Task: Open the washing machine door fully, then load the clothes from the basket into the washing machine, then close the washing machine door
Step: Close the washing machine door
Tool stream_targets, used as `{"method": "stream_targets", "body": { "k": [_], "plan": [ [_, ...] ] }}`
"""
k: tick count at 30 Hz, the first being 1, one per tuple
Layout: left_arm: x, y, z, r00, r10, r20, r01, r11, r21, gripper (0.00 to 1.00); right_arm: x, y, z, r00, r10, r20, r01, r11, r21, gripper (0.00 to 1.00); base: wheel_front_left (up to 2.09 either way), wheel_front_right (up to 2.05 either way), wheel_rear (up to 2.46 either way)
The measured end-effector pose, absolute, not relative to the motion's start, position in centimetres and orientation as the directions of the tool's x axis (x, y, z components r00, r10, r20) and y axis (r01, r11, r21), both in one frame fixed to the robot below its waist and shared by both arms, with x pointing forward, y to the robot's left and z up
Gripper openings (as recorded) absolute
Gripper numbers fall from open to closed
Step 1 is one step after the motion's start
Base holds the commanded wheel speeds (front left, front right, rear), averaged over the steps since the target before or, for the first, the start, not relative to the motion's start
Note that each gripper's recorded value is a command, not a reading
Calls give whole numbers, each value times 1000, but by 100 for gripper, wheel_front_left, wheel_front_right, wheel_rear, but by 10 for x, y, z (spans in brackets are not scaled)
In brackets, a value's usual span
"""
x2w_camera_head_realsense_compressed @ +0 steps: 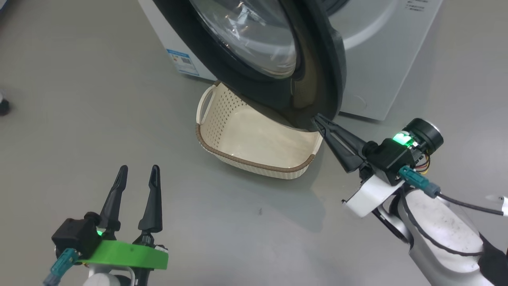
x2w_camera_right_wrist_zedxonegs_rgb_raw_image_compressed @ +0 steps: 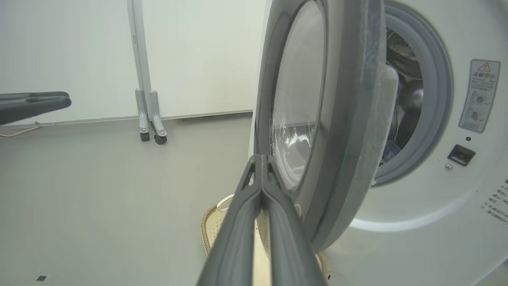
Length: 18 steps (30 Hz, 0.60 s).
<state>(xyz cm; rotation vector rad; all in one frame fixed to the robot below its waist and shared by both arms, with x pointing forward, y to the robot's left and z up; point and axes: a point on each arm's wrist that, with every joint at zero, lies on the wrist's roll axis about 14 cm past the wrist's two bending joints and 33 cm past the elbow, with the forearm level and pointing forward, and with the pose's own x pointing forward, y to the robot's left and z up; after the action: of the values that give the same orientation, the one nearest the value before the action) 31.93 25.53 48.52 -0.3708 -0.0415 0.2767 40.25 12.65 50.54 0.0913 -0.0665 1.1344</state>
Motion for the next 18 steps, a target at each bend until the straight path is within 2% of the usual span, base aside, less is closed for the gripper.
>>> {"method": "stream_targets", "body": {
  "k": [8,18],
  "plan": [
    [323,271,482,945,325,-29,-313,879,-360,100,431,150,485,402,912,75,-914,395,93,0,0,0,0],
    [338,268,473,947,316,-59,-317,882,-349,100,477,154,465,467,881,83,-878,449,167,0,0,0,0]
  ]
}}
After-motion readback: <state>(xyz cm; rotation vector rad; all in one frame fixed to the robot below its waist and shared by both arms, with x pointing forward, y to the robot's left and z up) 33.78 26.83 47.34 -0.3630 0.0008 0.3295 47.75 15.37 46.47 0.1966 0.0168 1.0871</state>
